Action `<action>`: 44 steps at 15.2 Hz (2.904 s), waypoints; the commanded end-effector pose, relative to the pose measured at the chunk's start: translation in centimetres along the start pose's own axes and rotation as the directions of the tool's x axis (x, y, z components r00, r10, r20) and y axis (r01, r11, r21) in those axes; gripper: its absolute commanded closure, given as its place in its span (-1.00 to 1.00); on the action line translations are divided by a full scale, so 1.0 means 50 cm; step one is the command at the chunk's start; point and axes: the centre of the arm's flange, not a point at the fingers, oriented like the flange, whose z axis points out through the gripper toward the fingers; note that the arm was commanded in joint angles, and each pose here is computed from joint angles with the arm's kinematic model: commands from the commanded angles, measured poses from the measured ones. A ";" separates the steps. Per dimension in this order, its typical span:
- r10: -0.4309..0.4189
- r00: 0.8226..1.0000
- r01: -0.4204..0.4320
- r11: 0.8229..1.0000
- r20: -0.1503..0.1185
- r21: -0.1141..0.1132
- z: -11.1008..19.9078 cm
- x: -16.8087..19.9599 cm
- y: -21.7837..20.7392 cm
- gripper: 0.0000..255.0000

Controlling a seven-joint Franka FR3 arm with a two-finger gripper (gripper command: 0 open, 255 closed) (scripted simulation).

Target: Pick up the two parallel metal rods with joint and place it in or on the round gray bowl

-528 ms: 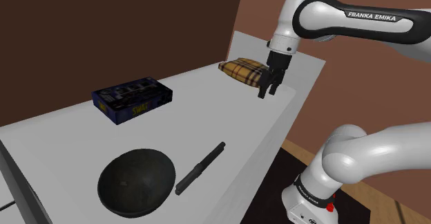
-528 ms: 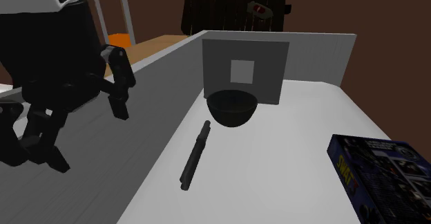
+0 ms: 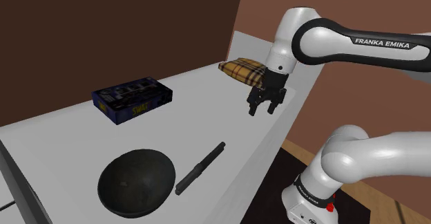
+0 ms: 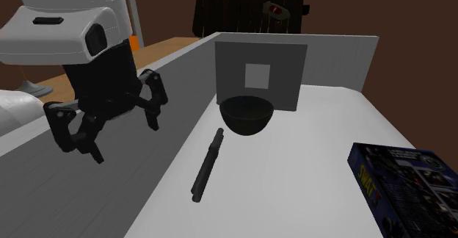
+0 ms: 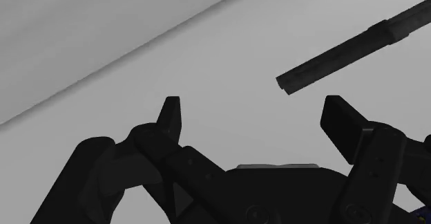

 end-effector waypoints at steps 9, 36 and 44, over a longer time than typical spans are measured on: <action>0.539 0.840 -0.539 0.842 -0.060 0.015 0.170 -0.070 -0.195 -1.00; 0.885 0.454 -0.886 0.461 -0.100 0.054 0.412 -0.014 -0.381 1.00; 0.885 0.454 -0.886 0.460 -0.100 0.054 0.412 -0.015 -0.379 1.00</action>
